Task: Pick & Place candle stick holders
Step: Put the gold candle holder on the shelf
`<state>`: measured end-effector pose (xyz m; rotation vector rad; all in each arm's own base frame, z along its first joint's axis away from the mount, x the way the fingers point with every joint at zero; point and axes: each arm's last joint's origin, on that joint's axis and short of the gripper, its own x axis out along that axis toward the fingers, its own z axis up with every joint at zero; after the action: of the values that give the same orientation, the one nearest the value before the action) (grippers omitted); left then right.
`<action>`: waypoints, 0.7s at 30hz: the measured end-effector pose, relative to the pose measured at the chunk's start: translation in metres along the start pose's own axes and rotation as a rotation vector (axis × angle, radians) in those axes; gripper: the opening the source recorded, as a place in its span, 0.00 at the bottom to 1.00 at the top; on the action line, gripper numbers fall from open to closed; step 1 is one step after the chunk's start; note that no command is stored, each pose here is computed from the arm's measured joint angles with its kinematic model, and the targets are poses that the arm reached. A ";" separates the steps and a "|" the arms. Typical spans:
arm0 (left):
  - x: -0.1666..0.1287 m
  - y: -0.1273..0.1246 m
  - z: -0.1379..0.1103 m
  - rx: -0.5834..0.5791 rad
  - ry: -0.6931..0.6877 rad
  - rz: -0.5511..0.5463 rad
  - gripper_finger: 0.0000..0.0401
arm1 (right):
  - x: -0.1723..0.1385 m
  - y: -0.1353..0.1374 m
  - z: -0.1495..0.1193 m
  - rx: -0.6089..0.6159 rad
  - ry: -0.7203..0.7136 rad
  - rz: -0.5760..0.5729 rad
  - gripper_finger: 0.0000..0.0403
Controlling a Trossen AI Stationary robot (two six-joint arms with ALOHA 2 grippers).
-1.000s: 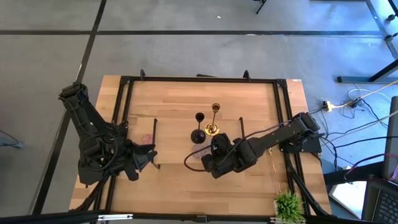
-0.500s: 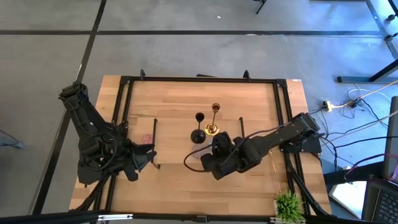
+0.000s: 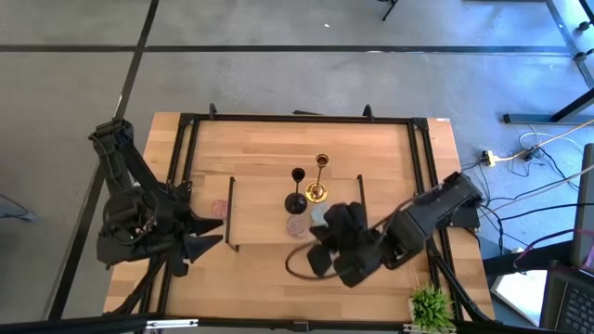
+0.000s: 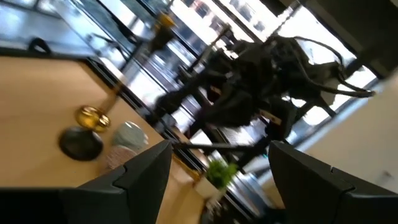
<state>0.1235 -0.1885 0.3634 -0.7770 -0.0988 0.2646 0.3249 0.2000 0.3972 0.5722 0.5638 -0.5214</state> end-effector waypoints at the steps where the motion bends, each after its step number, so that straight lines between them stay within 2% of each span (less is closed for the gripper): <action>1: 0.000 0.000 0.000 -0.003 0.021 -0.020 0.66 | -0.003 0.003 -0.003 -0.024 0.001 0.019 0.00; 6: -0.001 -0.002 0.001 -0.010 0.082 -0.077 0.66 | -0.019 0.013 -0.019 -0.076 0.010 0.096 0.00; 12: -0.001 -0.002 0.001 -0.011 0.085 -0.080 0.66 | -0.043 0.020 -0.043 -0.117 0.042 0.165 0.00; 18: -0.001 -0.002 0.000 -0.007 0.087 -0.081 0.66 | -0.062 0.022 -0.063 -0.068 0.089 0.199 0.00; 21: -0.001 -0.002 0.000 -0.005 0.088 -0.081 0.66 | -0.070 0.017 -0.073 -0.039 0.161 0.177 0.00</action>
<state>0.1231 -0.1895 0.3647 -0.7868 -0.0475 0.1528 0.2596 0.2789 0.3953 0.6240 0.6674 -0.2981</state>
